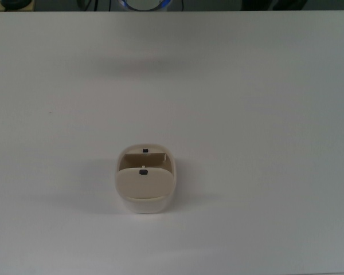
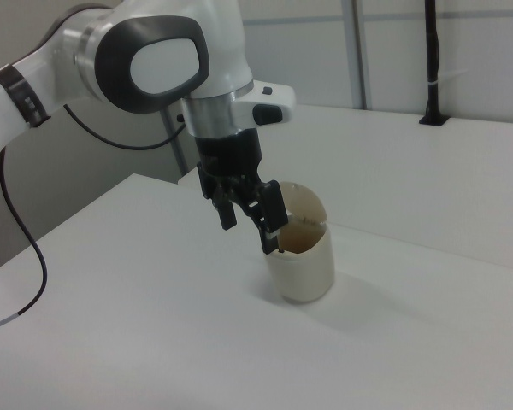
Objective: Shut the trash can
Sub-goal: 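Move the gripper over toward the open lid of the cream trash can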
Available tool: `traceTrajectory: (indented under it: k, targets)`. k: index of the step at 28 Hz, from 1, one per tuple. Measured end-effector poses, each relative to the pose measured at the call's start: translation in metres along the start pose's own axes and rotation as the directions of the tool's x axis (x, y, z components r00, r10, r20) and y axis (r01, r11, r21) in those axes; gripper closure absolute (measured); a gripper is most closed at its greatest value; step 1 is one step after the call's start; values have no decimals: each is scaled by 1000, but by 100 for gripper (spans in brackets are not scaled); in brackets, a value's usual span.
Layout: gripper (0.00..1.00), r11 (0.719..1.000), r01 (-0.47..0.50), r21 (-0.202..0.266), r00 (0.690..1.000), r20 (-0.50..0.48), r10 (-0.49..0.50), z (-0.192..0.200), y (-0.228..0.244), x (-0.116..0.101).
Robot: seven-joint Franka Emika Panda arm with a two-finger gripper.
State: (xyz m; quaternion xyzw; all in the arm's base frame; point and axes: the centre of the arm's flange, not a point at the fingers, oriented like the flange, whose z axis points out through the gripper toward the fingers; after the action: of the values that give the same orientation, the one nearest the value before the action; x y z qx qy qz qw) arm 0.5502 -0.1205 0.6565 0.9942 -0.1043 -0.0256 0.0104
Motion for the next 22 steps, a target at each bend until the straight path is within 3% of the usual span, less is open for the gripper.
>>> traceTrajectory:
  k: [7,15,18,22]
  targets:
    - [0,979,197,58,980,-21,-196,1,-20,3]
    - [0,943,328,60,945,-16,-328,18,-54,15]
    - [0,935,353,40,933,-87,-349,20,-82,28]
    - [0,951,309,20,929,-220,-298,19,-109,49]
